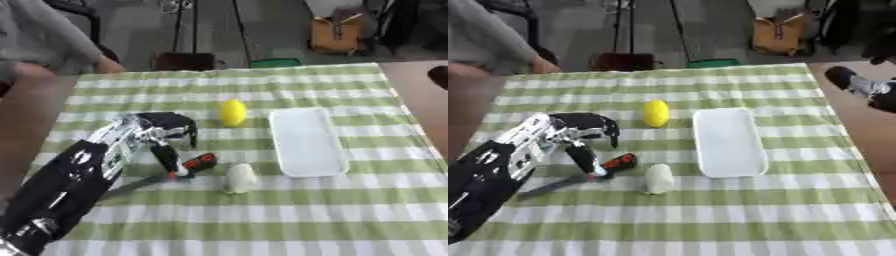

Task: Pick up objects on the table and place them in the box.

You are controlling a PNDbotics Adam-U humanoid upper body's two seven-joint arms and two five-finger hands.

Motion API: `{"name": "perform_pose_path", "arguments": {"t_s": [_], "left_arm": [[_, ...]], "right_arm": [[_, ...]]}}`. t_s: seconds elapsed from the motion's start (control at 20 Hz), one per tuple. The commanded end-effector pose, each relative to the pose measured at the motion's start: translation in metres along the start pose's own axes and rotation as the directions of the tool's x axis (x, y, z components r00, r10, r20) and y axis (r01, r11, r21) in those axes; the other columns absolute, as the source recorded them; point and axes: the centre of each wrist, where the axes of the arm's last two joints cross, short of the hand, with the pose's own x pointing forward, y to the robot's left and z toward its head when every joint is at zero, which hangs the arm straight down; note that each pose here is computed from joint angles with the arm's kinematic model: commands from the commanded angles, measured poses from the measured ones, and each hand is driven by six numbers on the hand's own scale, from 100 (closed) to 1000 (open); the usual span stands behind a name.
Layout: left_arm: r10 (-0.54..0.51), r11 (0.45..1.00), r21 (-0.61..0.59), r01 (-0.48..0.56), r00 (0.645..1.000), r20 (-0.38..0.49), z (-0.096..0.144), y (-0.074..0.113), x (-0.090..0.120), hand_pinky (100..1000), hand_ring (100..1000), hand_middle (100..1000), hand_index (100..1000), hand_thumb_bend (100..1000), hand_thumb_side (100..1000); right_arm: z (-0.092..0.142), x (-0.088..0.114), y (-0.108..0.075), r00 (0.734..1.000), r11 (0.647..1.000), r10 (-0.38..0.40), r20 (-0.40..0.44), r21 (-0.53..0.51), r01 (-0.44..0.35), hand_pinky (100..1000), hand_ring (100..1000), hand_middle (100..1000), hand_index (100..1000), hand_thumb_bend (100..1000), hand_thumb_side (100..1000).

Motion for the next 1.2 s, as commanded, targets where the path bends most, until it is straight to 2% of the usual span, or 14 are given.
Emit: {"name": "perform_pose_path", "arguments": {"t_s": [0.05,0.5,1.0,1.05,1.2], "left_arm": [[-0.019,0.999,0.040,0.020,1.000,-0.015,0.002,0.013,-0.004,876,848,847,712,561,371],[-0.016,0.997,0.070,0.016,1.000,0.000,0.002,0.016,-0.001,873,839,839,681,517,351],[-0.026,0.999,0.025,0.026,1.000,0.001,-0.003,0.010,-0.001,874,839,830,650,480,338],[-0.025,0.999,0.025,0.025,1.000,0.000,-0.004,0.008,-0.001,871,833,819,623,422,313],[-0.022,0.999,0.024,0.022,1.000,-0.004,-0.006,0.005,-0.002,870,832,814,612,391,302]], "right_arm": [[-0.003,0.005,-0.011,0.999,1.000,0.026,0.024,-0.008,-0.026,537,578,671,852,685,520],[-0.003,0.005,-0.011,0.999,1.000,0.026,0.025,-0.009,-0.025,537,578,671,852,685,520],[-0.003,0.005,-0.011,0.999,1.000,0.025,0.026,-0.009,-0.025,537,578,671,852,684,521],[-0.003,0.005,-0.011,0.999,1.000,0.025,0.025,-0.009,-0.025,537,578,671,852,684,521],[-0.003,0.005,-0.011,0.999,1.000,0.025,0.026,-0.009,-0.024,537,578,671,852,684,521]]}}
